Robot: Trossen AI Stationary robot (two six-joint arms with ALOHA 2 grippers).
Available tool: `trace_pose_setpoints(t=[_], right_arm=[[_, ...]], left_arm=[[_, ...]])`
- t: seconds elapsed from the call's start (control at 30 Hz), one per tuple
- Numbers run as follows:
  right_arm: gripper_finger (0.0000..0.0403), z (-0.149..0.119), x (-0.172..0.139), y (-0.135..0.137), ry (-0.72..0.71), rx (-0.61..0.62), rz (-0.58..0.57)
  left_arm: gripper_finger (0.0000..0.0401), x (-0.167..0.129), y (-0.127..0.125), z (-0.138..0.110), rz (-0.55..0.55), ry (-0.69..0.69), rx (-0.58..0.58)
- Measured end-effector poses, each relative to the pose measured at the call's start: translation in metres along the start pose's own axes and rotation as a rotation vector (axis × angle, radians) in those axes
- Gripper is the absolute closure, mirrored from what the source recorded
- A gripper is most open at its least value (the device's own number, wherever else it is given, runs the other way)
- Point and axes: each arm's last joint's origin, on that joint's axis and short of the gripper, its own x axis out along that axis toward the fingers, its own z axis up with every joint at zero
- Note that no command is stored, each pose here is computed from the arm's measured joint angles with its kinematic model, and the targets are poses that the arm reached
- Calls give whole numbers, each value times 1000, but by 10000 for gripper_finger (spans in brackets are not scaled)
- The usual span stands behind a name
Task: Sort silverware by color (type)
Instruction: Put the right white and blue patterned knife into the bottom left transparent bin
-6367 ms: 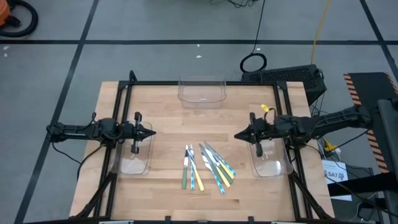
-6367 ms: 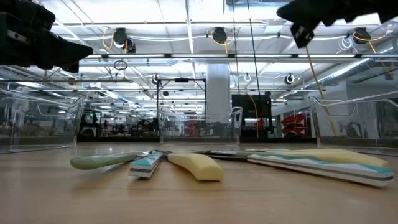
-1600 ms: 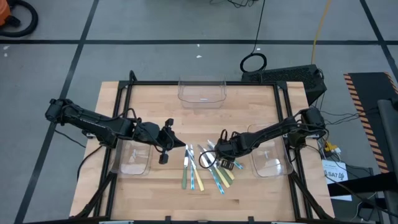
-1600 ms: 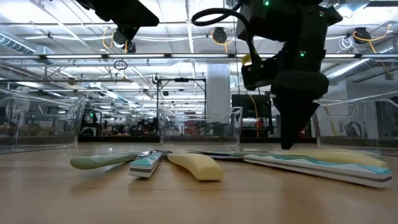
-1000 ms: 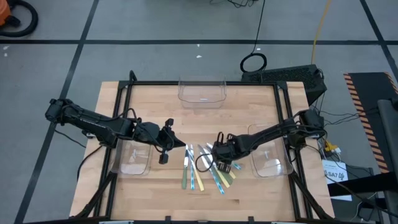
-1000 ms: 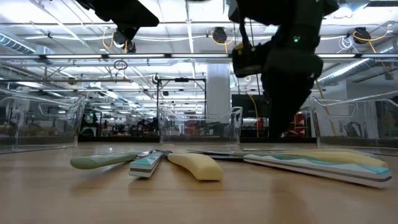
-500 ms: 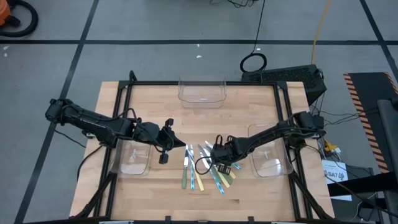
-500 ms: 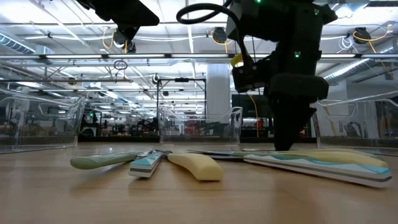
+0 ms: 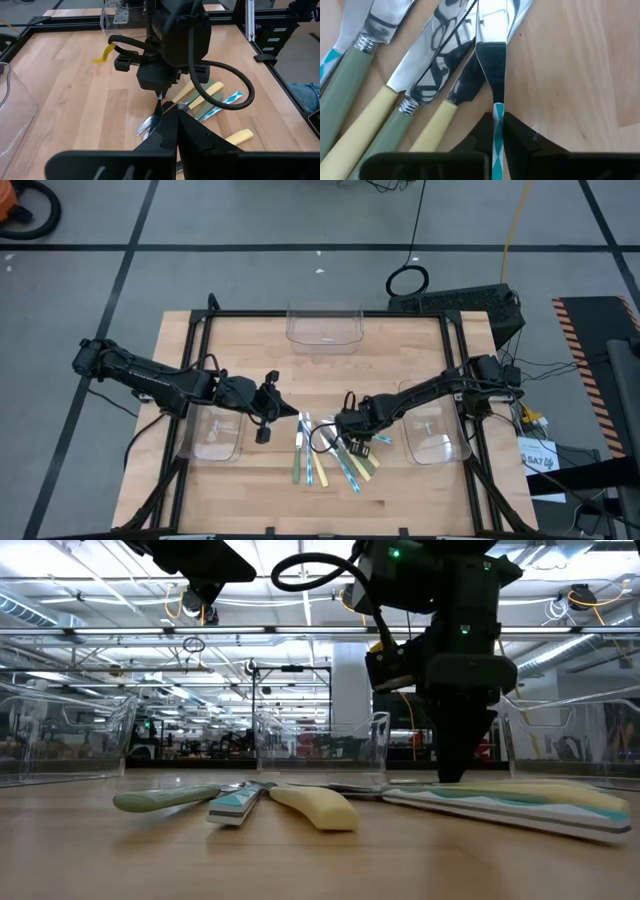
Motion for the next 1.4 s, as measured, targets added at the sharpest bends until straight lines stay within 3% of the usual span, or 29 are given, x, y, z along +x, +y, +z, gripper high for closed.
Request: trace_pose_setpoints(t=[0.2, 0.5, 0.93, 1.4], right_arm=[[386, 0, -17, -2, -62, -5, -8], [387, -6, -64, 0, -313, -28, -140], [387, -39, -130, 17, -622, -104, -226], [387, -50, -144, 33, -832, -165, -282]], left_arm=[[395, 0, 0, 0, -1, 2, 1], [395, 0, 0, 0, 0, 4, -5], [395, 1, 0, -1, 0, 8, -36], [395, 0, -8, 4, -30, -48, -42]])
